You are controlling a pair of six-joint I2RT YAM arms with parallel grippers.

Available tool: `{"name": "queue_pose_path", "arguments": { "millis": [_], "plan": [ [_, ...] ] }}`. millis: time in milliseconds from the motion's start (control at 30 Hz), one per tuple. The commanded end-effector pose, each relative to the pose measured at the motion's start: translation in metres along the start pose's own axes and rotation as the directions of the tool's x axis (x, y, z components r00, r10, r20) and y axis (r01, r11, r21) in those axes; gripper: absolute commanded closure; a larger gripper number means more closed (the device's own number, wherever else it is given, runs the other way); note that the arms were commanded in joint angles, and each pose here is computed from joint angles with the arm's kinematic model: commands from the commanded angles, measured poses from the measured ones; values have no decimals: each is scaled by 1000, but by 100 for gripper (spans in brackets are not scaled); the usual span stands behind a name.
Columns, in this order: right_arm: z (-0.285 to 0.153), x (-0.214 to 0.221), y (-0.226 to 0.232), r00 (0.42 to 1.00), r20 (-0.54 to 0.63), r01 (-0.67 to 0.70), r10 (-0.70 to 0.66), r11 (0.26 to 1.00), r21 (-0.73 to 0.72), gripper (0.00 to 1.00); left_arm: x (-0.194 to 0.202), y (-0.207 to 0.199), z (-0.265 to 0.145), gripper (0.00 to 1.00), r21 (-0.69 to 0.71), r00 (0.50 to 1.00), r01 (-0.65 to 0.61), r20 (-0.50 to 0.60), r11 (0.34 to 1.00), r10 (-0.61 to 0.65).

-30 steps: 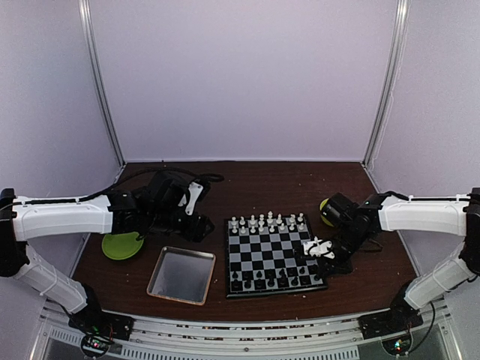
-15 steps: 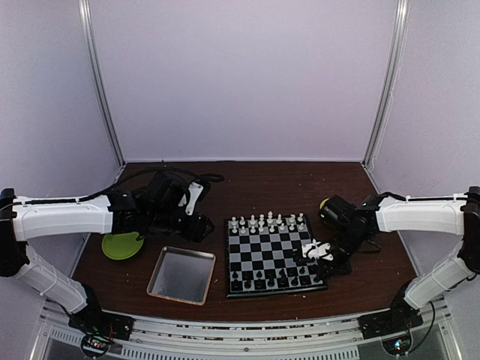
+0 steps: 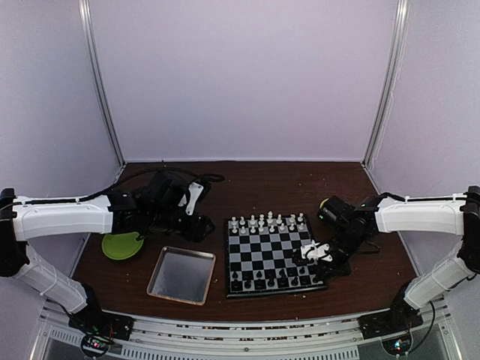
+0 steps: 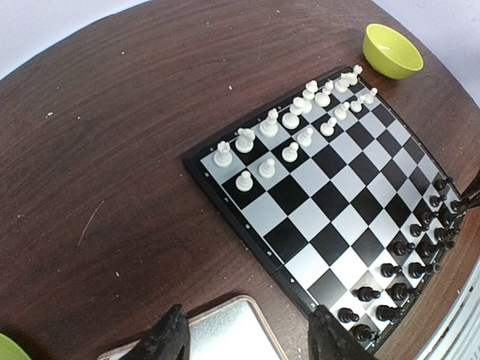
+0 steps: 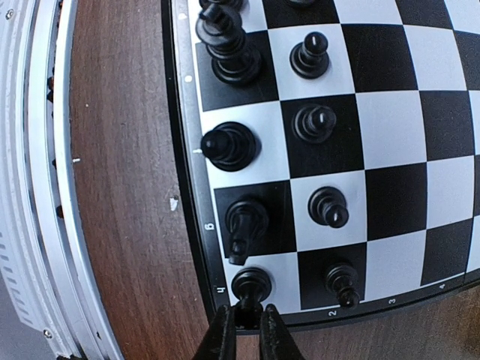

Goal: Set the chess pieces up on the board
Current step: Place the pawn at a8, then reset both arms

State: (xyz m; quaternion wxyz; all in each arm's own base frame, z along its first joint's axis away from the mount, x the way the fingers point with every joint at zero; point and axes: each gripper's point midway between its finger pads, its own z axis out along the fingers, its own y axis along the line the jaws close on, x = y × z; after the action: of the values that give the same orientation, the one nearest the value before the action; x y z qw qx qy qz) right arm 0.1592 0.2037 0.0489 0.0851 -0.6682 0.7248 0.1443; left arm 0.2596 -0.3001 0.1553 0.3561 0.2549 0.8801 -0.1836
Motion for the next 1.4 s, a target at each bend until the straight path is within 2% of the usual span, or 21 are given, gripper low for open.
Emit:
{"name": "queue_pose_path", "arguments": {
  "millis": [0,467,567,800,933,1033,1067,1100,1133,1167,1200,1233,1267,1300,1367],
  "plan": [
    [-3,0,-7,1000,-11,-6,7,999,48,90,-7,-2,2,45,20,999,19,32,1000,-20],
    [-4,2,-8,1000,-13,-10,11,999,52,89,-5,-5,5,45,36,999,26,25,999,-27],
    [-8,-2,-6,1000,4,-17,17,999,43,84,-6,-5,4,45,38,999,25,27,999,-26],
    [-58,-27,-1,993,120,9,-21,996,92,67,-24,2,-14,44,-17,999,-28,35,999,29],
    [-94,-30,-4,988,153,-18,-5,989,147,64,-42,13,-31,44,-76,995,-95,23,993,97],
    [-135,-36,-20,973,228,-93,36,965,247,61,-60,24,-50,42,-149,986,-165,13,975,169],
    [-151,-38,-28,964,263,-130,51,947,294,59,-68,30,-57,40,-189,981,-185,15,964,191],
    [-170,-40,-39,949,309,-182,67,915,360,47,-79,34,-66,39,-221,977,-200,28,954,212],
    [-191,-40,-53,928,364,-251,83,861,443,6,-86,40,-73,37,-261,972,-217,28,941,232],
    [-215,-34,-71,895,431,-357,116,765,536,0,-93,49,-82,36,-312,968,-227,33,923,249],
    [-241,-26,-90,850,511,-468,128,630,620,0,-102,57,-95,35,-366,963,-223,61,904,263],
    [-257,-11,-103,809,571,-557,141,496,666,0,-111,64,-107,31,-411,956,-204,110,888,271],
    [-274,-1,-108,776,617,-609,129,407,681,1,-119,72,-120,19,-449,946,-179,165,876,278],
    [-283,5,-112,753,645,-643,130,356,679,0,-127,81,-134,3,-490,933,-138,227,861,278],
    [-295,15,-118,692,708,-715,144,279,641,0,-135,105,-161,2,-589,906,-14,334,808,259]
  ]
}}
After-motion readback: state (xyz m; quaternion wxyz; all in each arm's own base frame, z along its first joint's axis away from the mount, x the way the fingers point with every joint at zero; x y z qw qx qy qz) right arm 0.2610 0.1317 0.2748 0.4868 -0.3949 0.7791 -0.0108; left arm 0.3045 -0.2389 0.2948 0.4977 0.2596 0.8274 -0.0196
